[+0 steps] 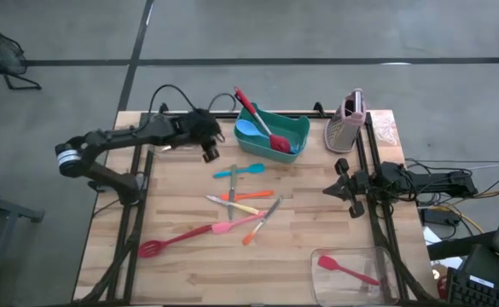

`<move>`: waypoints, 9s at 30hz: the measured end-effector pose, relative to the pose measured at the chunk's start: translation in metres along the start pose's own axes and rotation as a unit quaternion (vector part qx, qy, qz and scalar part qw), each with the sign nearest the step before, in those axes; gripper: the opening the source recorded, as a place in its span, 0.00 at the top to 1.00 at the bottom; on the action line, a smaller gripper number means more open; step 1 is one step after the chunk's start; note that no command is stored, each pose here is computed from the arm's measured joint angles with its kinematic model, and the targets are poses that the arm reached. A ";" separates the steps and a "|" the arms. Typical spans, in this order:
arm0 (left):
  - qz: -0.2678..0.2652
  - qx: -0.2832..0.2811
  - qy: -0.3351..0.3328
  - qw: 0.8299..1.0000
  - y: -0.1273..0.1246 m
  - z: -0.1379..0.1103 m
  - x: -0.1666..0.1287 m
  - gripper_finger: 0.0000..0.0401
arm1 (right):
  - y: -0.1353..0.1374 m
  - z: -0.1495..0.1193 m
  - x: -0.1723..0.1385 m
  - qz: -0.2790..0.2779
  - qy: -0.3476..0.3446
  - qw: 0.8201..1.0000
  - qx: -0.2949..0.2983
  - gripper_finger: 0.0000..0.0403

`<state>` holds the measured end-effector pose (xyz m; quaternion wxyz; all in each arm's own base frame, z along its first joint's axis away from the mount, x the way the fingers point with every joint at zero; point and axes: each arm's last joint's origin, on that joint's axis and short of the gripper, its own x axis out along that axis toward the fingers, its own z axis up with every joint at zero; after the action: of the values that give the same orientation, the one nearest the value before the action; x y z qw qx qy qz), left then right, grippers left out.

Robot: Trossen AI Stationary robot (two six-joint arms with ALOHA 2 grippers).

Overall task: Pick & Place Kitchen Items
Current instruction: Put the yellow table knife into the top transparent bin, then put the green table knife into the top transparent bin

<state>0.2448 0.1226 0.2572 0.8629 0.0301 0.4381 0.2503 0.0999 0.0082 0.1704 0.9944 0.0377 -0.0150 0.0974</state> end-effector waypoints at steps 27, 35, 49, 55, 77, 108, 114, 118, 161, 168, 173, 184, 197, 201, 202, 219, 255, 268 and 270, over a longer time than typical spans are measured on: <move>-0.289 0.086 -0.045 0.952 -0.194 0.001 0.028 0.67 | 0.000 0.000 0.000 0.000 0.000 1.000 0.000 0.98; -0.281 0.111 -0.012 0.953 -0.212 -0.011 0.052 0.67 | 0.000 0.000 0.000 0.000 0.000 1.000 0.000 0.98; -0.264 0.123 -0.012 0.957 -0.212 -0.007 0.051 0.67 | 0.000 0.000 0.000 0.000 0.000 1.000 0.000 0.98; -0.219 0.070 -0.039 0.972 -0.201 0.004 0.034 0.67 | 0.000 0.000 0.000 0.000 0.000 1.000 0.000 0.98; -0.221 0.052 0.026 0.974 -0.222 -0.019 0.072 0.67 | 0.000 0.000 0.000 0.000 0.001 1.000 0.000 0.98; -0.255 0.084 0.011 0.963 -0.213 0.005 0.050 0.85 | 0.000 0.000 0.000 0.000 0.000 1.000 0.000 0.98; -0.203 0.102 0.023 0.974 -0.198 0.012 0.036 0.85 | 0.000 0.000 0.000 0.000 0.001 1.000 0.000 0.98; -0.154 0.104 0.028 0.982 -0.179 0.016 0.023 0.85 | 0.000 0.000 0.000 0.000 0.002 1.000 0.000 0.98; 0.147 -0.070 0.130 0.978 0.019 -0.037 0.003 0.73 | 0.000 -0.001 0.000 0.000 0.003 1.000 0.001 0.98; 0.138 -0.087 0.124 0.979 0.017 -0.036 0.002 0.70 | 0.000 -0.001 0.000 0.000 0.003 1.000 0.001 0.98; 0.139 -0.109 0.104 0.979 0.017 -0.027 -0.003 0.70 | 0.000 -0.001 0.000 0.000 0.003 1.000 0.000 0.98; -0.040 -0.246 -0.045 0.967 -0.041 0.014 -0.010 0.70 | 0.000 -0.001 0.000 0.000 0.003 1.000 0.000 0.98; -0.071 -0.239 -0.044 0.967 -0.134 0.013 0.017 0.55 | 0.000 0.000 0.000 0.000 0.003 1.000 0.000 0.98; -0.049 -0.259 -0.029 0.964 -0.140 0.009 0.031 0.45 | 0.000 -0.001 0.000 0.000 0.003 1.000 0.000 0.98; -0.045 -0.262 -0.026 0.964 -0.141 0.008 0.035 0.43 | 0.000 -0.001 0.000 0.000 0.003 1.000 0.000 0.98; 0.006 -0.264 0.055 0.963 -0.154 -0.017 0.069 0.39 | 0.000 -0.001 0.000 0.000 0.003 1.000 0.000 0.98; -0.002 -0.299 0.086 0.950 -0.150 -0.027 0.086 0.45 | 0.000 0.000 0.000 0.000 0.003 1.000 0.000 0.98; -0.007 -0.281 0.086 0.956 -0.148 -0.026 0.085 0.83 | 0.000 0.000 0.000 0.000 0.003 1.000 0.000 0.98; -0.008 -0.276 0.086 0.957 -0.148 -0.025 0.085 0.86 | 0.000 0.000 0.000 0.000 0.003 1.000 0.000 0.98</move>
<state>0.3268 0.0284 0.1385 0.7988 -0.2344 0.4246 0.3559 0.1003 0.0082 0.1699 0.9945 0.0378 -0.0121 0.0972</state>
